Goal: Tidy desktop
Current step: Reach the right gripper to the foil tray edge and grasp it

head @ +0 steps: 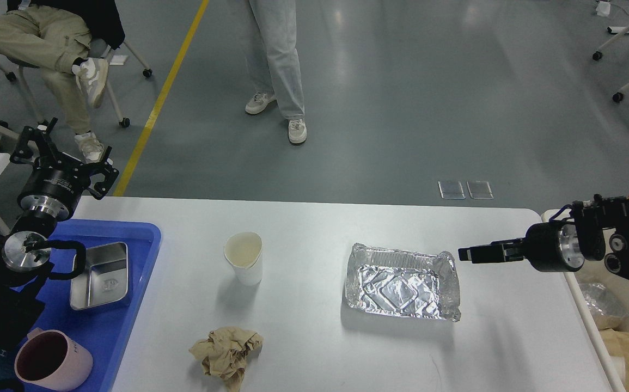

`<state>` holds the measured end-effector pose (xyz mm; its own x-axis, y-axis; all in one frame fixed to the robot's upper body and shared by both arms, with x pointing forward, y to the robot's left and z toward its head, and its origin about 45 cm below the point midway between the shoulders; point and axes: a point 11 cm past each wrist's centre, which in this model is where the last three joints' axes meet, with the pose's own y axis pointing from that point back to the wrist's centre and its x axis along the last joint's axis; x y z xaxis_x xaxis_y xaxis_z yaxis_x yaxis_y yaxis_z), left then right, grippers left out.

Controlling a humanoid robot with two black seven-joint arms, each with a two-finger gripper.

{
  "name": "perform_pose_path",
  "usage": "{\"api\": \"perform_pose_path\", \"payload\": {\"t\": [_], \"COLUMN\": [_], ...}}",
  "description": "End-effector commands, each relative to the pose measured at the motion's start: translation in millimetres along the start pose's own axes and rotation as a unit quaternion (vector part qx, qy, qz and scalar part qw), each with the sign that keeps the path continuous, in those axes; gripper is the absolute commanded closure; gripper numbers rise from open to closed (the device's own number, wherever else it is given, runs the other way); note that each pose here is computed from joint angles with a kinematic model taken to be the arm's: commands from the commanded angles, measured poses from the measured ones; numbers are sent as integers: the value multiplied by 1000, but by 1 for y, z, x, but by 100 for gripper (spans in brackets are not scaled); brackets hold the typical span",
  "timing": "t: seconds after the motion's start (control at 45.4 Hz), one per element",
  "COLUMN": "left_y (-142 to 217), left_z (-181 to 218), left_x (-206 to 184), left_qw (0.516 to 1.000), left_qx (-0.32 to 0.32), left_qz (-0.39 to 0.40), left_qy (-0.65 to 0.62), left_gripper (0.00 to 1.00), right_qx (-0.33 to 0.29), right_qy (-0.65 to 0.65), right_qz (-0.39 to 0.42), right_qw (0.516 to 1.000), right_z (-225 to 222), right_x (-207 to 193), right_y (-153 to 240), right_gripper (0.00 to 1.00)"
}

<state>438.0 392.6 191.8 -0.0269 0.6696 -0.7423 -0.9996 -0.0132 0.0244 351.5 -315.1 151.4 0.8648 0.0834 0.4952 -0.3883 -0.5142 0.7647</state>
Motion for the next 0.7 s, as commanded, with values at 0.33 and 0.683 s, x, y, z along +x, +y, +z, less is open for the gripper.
{"api": "perform_pose_path", "payload": {"t": [0.33, 0.683], "left_y": [0, 1], "left_z": [1, 0], "left_x": [1, 2], "left_qw": [1000, 1000], "left_qx": [1, 2], "left_qz": [1, 1], "left_qy": [-4, -7], "left_gripper": [0, 0], "right_qx": [-17, -27], "right_qy": [40, 22], "right_qz": [-69, -65], "right_qw": [997, 997], "right_z": [-2, 6], "right_x": [-33, -40], "right_y": [-46, -57], "right_gripper": [0, 0]}}
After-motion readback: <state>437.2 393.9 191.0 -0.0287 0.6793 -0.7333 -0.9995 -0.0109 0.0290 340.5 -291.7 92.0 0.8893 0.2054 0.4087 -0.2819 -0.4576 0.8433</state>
